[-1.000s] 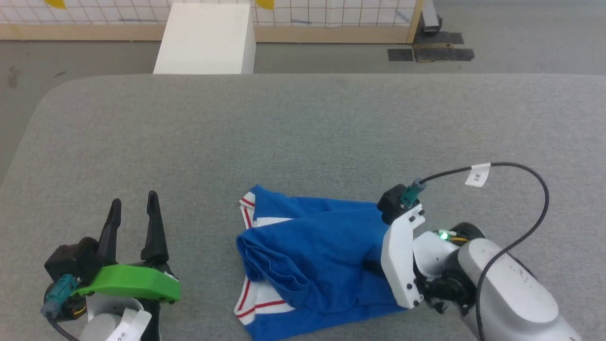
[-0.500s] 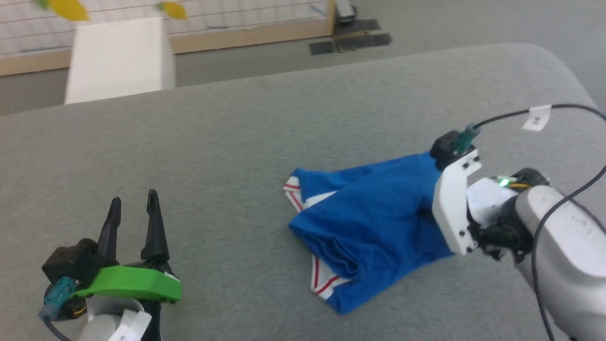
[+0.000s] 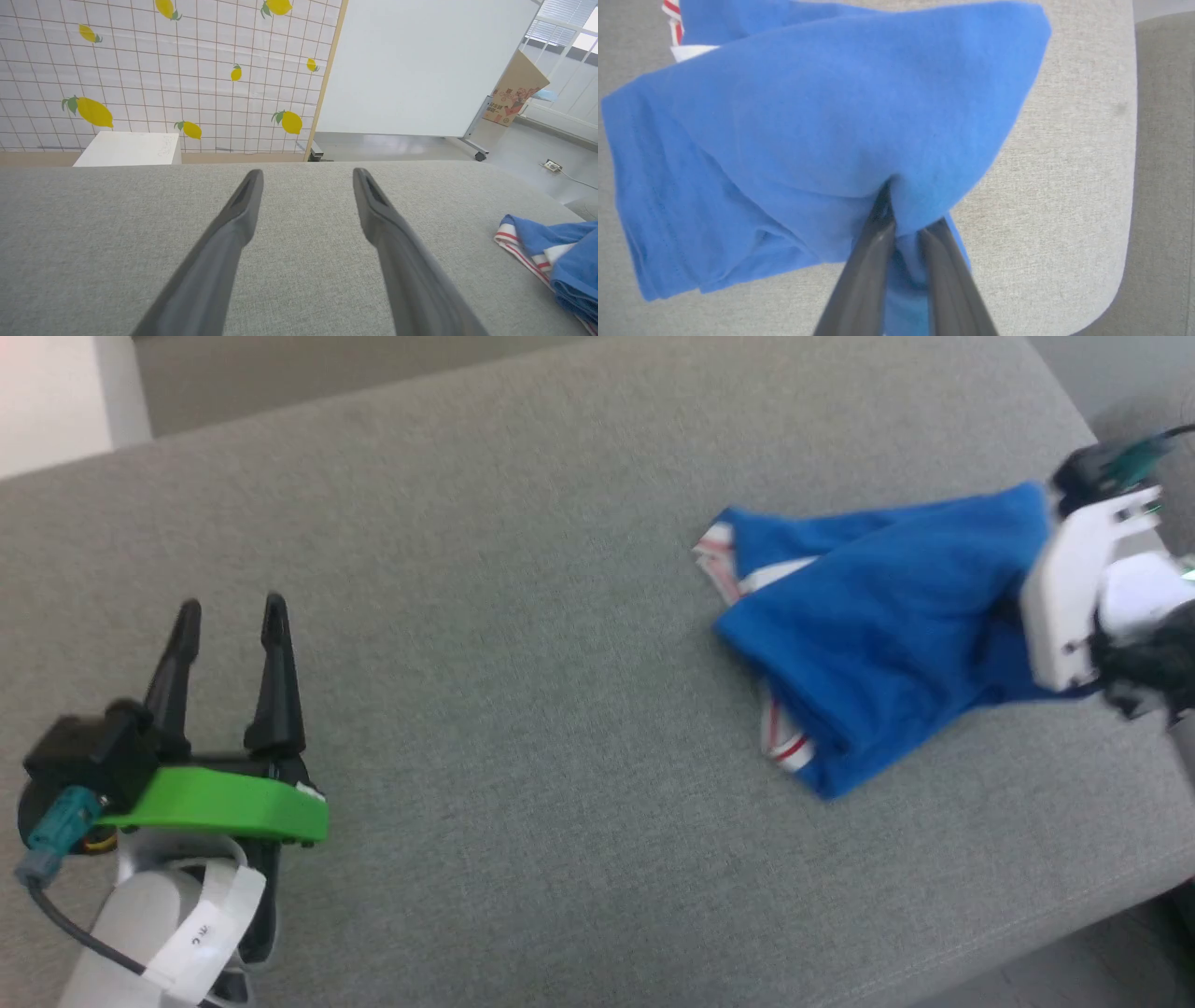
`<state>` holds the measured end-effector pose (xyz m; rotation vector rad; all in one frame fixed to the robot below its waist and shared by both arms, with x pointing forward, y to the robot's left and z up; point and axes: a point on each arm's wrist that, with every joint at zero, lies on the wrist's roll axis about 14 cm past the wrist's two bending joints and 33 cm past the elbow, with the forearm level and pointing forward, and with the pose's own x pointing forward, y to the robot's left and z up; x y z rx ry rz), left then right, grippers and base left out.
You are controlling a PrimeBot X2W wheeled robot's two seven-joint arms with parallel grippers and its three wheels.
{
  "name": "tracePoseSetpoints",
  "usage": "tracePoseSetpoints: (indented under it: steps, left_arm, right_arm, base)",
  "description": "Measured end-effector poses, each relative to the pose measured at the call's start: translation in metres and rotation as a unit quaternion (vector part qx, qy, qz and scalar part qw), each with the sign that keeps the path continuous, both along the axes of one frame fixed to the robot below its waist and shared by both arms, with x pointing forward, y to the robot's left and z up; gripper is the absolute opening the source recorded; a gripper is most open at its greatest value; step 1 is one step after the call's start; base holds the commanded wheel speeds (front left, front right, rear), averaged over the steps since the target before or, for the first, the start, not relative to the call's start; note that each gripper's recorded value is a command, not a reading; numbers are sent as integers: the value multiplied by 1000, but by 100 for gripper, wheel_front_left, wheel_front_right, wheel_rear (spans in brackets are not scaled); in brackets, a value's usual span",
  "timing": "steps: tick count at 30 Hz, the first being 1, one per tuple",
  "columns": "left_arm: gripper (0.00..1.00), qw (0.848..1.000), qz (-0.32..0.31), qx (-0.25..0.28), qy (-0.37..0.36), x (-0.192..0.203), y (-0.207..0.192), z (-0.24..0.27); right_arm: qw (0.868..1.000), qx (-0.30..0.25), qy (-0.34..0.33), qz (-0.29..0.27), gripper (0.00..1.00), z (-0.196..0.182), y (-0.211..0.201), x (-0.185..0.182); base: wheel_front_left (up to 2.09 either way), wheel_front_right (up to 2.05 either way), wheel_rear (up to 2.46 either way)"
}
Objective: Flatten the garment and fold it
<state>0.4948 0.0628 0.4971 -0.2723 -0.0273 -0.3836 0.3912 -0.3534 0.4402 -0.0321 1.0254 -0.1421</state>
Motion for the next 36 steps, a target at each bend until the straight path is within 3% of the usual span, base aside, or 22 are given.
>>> tracePoseSetpoints:
  steps: [12, 16, 17, 19, 29, 36]
  left_arm:
    - [100, 998, -6, 33, 53, 31, 10, -63]
    - [100, 997, 2, 39, 71, 33, 18, -82]
    - [100, 996, 3, 39, 74, 33, 19, -85]
    - [100, 996, 7, 40, 78, 33, 22, -88]
    - [100, 997, 16, 41, 69, 28, 25, -76]
    - [100, 998, 30, 20, 55, 19, 25, -56]
  right_arm:
    - [988, -86, 34, -122, 0, -27, -97, 18]
    - [985, -103, 51, -132, 0, -42, -106, 21]
    - [984, -107, 52, -133, 25, -45, -107, 22]
    - [983, -115, 59, -132, 100, -50, -108, 22]
    - [981, -120, 5, -155, 100, -15, -116, 27]
    - [974, -121, -140, -133, 100, 53, -107, 55]
  base:
    - [0, 0, 0]
    - [0, 0, 0]
    - [0, 0, 0]
    - [0, 0, 0]
    - [0, 0, 0]
    - [0, 0, 0]
